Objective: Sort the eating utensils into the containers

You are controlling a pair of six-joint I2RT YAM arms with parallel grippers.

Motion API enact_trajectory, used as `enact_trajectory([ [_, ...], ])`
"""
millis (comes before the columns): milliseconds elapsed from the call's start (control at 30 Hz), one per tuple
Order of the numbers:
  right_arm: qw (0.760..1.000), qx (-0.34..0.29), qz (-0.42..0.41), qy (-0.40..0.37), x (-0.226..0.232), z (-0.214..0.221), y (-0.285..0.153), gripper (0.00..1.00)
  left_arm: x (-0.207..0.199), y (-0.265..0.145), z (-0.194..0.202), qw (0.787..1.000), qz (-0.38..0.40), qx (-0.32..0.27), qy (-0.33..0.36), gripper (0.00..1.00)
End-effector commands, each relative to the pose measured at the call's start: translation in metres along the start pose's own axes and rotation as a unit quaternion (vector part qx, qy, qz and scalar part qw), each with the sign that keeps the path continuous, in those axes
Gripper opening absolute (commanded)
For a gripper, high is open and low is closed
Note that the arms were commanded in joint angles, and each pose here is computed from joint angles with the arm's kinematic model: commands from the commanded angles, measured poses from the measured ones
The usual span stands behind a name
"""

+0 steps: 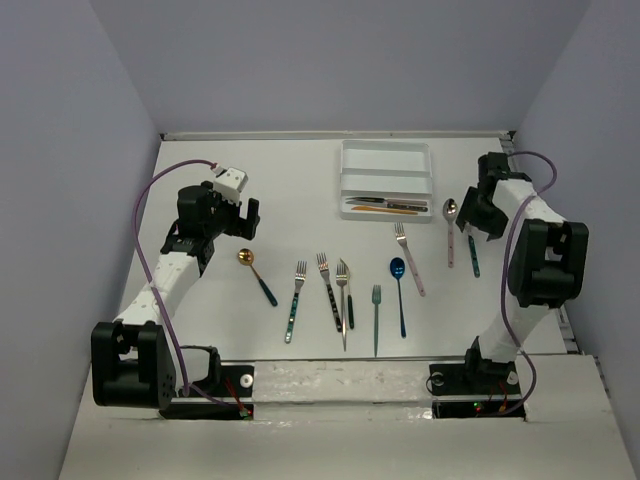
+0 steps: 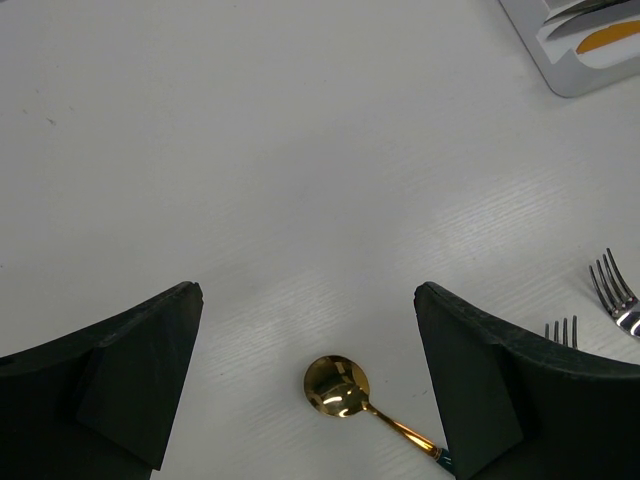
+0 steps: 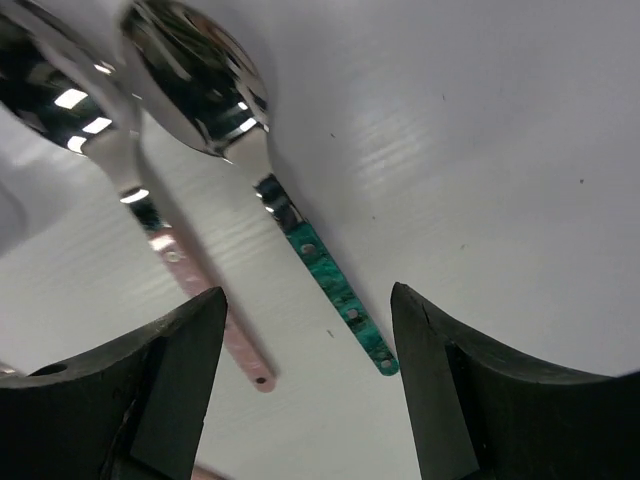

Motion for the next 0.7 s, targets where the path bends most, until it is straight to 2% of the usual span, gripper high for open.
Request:
enact_trajectory([
  [0,0.996,0.056,0.062,-0.025,-0.017,0.027,0.022,0.73,0.001,-0.004,-0.016,1.0,0.003,-0.028,0.012,0.99],
  [167,0.995,0.063,0.058,-0.058,-0.013,0.025,0.04,0.71,0.001,-0.004,-0.016,1.0,0.002,-0.026,0.012,0.99],
  [267,0.995,0.06,0.054,-0.066,-0.015,0.024,0.049,0.64,0.002,-0.005,-0.015,1.0,-0.001,-0.026,0.013,0.99],
  [433,0.994,0.046,0.035,-0.089,-0.016,0.026,0.059,0.43,0.003,-0.006,-0.016,0.999,-0.005,-0.029,0.013,0.99],
  [500,0.993,0.043,0.036,-0.099,-0.017,0.029,0.063,0.38,0.004,-0.007,-0.017,0.999,-0.007,-0.032,0.013,0.99],
  [600,0.993,0.042,0.043,-0.106,-0.022,0.03,0.068,0.18,0.005,-0.008,-0.017,0.999,-0.01,-0.032,0.014,0.99],
  [633,0.992,0.041,0.05,-0.108,-0.023,0.029,0.068,0.0,0.005,-0.008,-0.017,0.999,-0.01,-0.032,0.013,0.99],
  [667,0.991,0.039,0.063,-0.113,-0.027,0.027,0.069,0.0,0.006,-0.008,-0.016,0.999,-0.011,-0.031,0.014,0.99],
])
Point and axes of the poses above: each gripper's point midway between its finger pads, its own y axis out along the fingers, its own x axis along the line the jaws close on, z = x × y, the point moved 5 cm from there along -y, back along the fingers, and after that the axes turned 4 degrees about -y, right-handed, at the moved point
